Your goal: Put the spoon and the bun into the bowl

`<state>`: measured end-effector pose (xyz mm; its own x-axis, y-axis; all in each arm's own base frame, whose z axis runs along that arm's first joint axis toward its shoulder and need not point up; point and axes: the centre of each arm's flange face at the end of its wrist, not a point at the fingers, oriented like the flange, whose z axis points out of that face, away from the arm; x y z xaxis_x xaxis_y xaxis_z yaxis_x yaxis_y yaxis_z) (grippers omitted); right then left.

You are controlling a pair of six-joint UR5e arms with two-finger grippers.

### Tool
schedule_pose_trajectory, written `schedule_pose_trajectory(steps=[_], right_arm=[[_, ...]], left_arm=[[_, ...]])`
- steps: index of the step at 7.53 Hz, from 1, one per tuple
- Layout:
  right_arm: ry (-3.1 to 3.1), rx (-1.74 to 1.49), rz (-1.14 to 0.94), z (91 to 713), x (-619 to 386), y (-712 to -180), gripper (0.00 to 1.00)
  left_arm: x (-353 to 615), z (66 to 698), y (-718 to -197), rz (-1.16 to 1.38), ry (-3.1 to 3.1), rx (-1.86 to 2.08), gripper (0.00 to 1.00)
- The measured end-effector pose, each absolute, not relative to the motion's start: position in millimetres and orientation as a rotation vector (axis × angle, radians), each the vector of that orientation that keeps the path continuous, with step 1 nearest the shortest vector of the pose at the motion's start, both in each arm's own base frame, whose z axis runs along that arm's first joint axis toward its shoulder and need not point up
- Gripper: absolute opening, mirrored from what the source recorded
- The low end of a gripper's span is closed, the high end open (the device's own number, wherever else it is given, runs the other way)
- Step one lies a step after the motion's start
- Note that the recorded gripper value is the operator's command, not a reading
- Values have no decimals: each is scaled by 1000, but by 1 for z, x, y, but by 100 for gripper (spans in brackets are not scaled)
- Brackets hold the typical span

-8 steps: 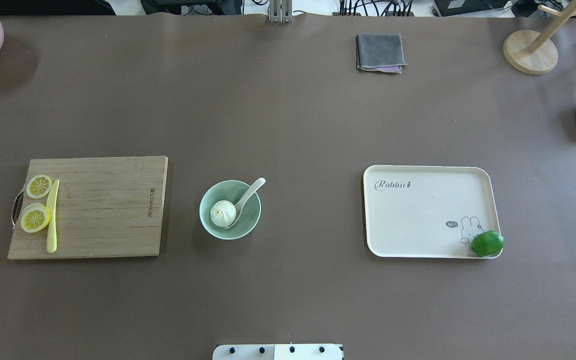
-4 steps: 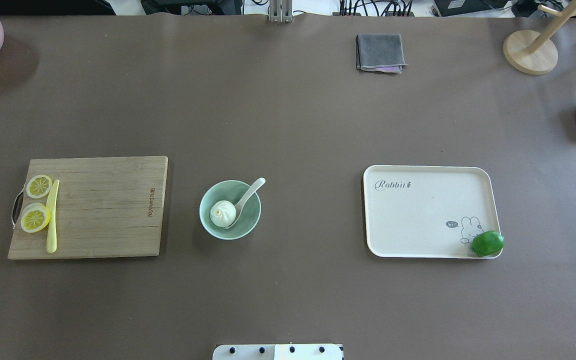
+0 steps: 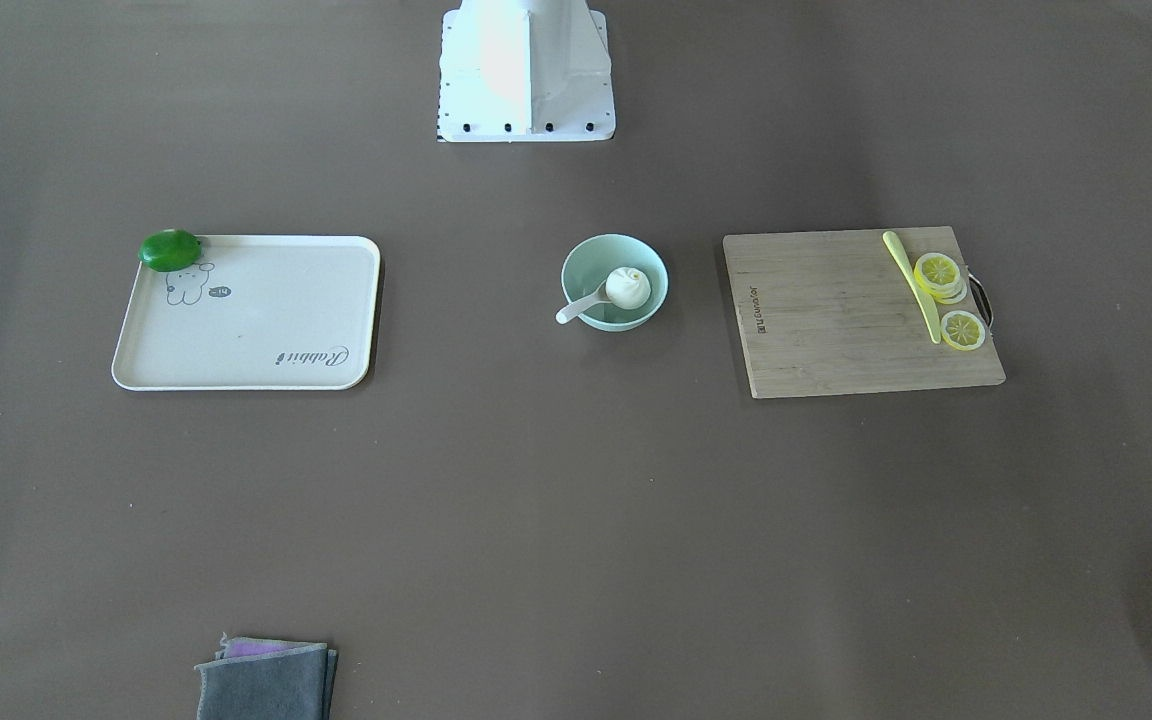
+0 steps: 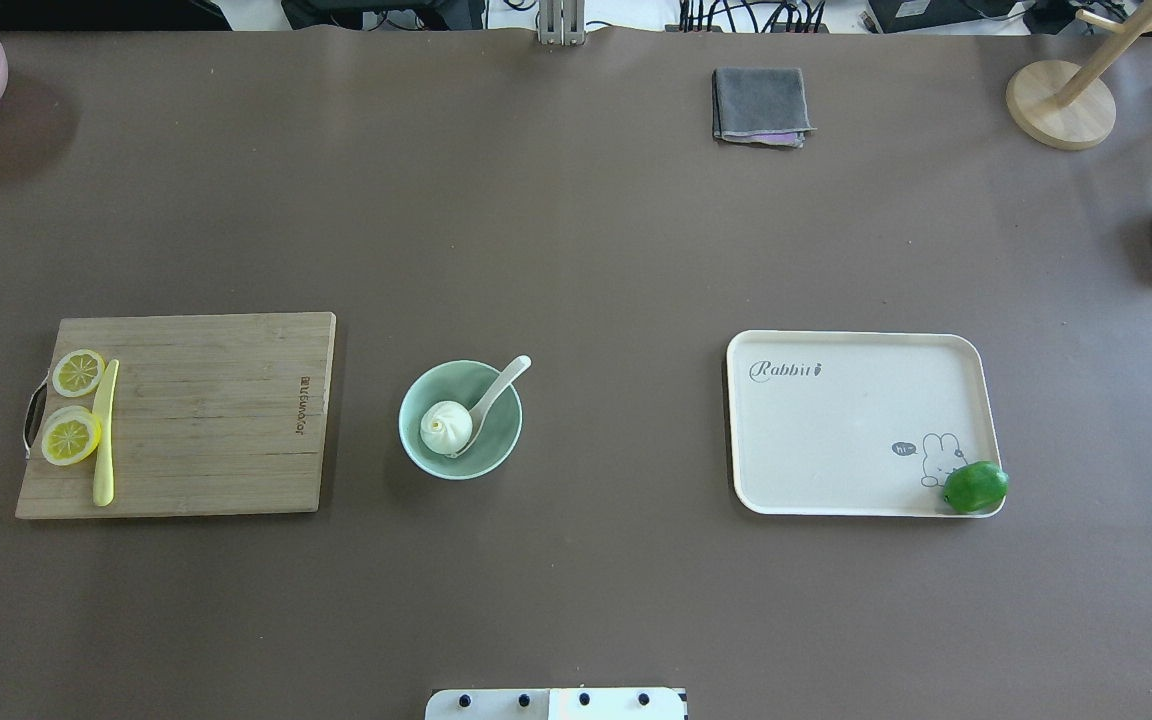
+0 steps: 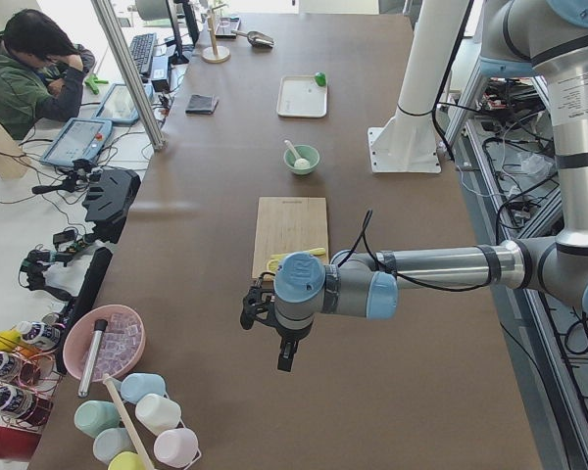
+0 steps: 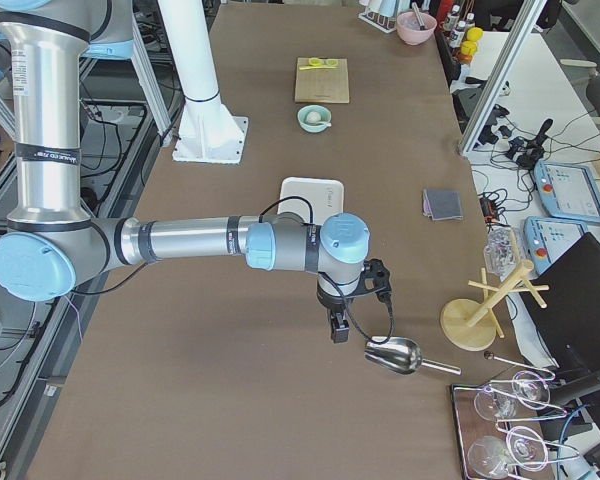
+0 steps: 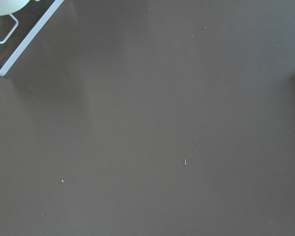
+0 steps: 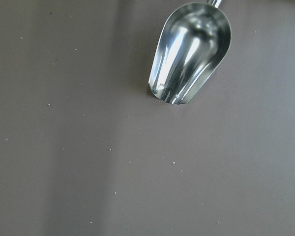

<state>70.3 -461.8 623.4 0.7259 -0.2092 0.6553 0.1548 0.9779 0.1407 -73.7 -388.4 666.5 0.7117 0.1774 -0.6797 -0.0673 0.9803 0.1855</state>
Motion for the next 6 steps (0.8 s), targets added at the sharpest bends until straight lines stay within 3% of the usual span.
schedule_pose_trajectory(steps=[6], right_arm=[[-738, 47, -219, 634, 58, -455, 100]], left_arm=[[-75, 622, -392, 147, 767, 185, 98]])
